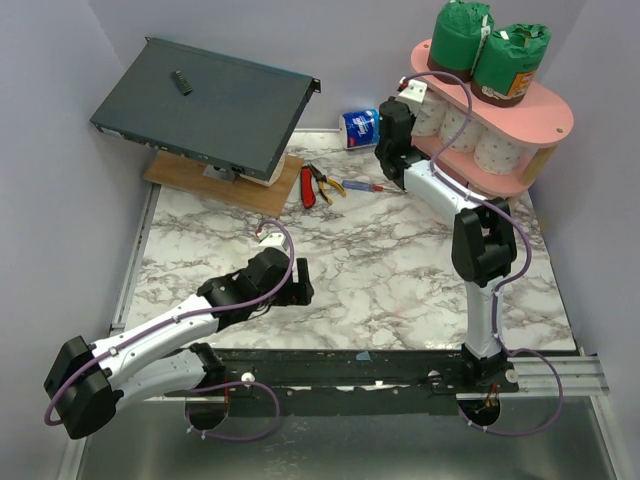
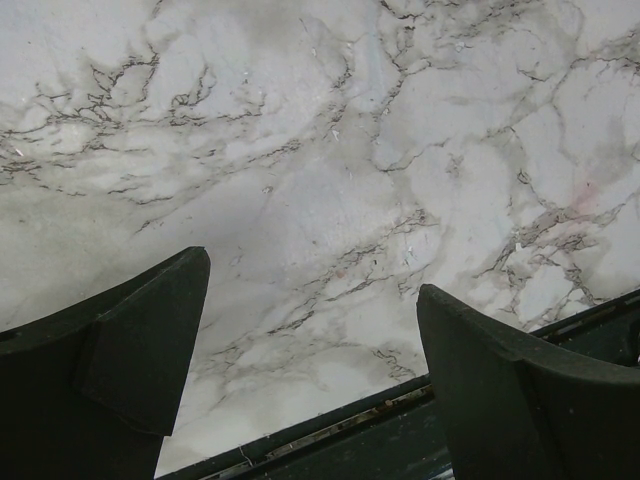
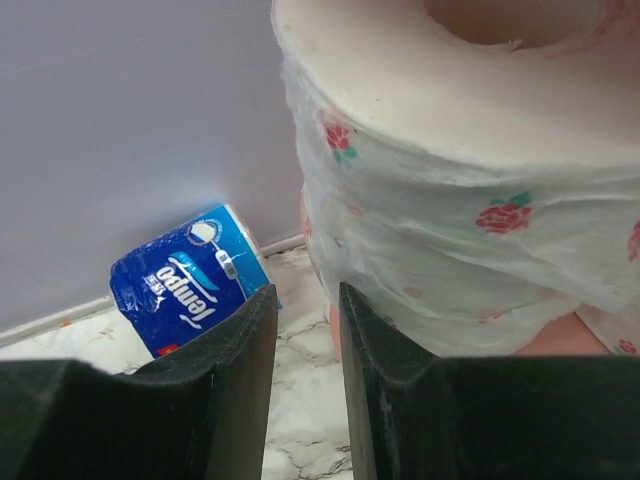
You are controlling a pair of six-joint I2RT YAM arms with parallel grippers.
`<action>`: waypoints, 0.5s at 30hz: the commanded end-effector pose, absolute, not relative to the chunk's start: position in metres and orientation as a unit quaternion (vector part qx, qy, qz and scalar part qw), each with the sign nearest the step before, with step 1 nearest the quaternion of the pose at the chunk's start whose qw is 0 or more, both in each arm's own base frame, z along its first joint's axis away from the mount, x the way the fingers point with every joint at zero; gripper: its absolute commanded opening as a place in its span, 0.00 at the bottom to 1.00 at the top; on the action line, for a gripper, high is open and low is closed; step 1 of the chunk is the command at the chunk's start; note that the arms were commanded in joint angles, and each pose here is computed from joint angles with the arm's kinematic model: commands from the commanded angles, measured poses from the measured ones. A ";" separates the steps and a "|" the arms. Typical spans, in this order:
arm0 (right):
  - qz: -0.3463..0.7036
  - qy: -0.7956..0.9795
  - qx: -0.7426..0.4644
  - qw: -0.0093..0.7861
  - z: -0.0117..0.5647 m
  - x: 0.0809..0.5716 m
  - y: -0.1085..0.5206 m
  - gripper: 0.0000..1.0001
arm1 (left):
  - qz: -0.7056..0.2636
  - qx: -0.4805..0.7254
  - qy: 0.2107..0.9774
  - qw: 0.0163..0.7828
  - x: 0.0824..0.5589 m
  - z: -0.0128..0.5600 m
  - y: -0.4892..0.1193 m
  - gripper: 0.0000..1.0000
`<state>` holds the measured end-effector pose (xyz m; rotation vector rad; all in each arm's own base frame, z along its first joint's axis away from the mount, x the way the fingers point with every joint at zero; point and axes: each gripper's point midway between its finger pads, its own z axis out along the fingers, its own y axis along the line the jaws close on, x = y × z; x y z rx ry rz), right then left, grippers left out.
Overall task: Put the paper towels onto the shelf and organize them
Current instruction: Place the paper towel on the shelf.
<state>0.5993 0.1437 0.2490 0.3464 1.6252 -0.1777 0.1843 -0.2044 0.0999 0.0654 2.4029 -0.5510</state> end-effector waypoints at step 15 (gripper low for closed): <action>-0.132 0.714 0.174 0.665 0.248 0.614 0.113 0.35 | -0.200 0.021 0.921 0.333 0.186 0.096 -0.201 0.90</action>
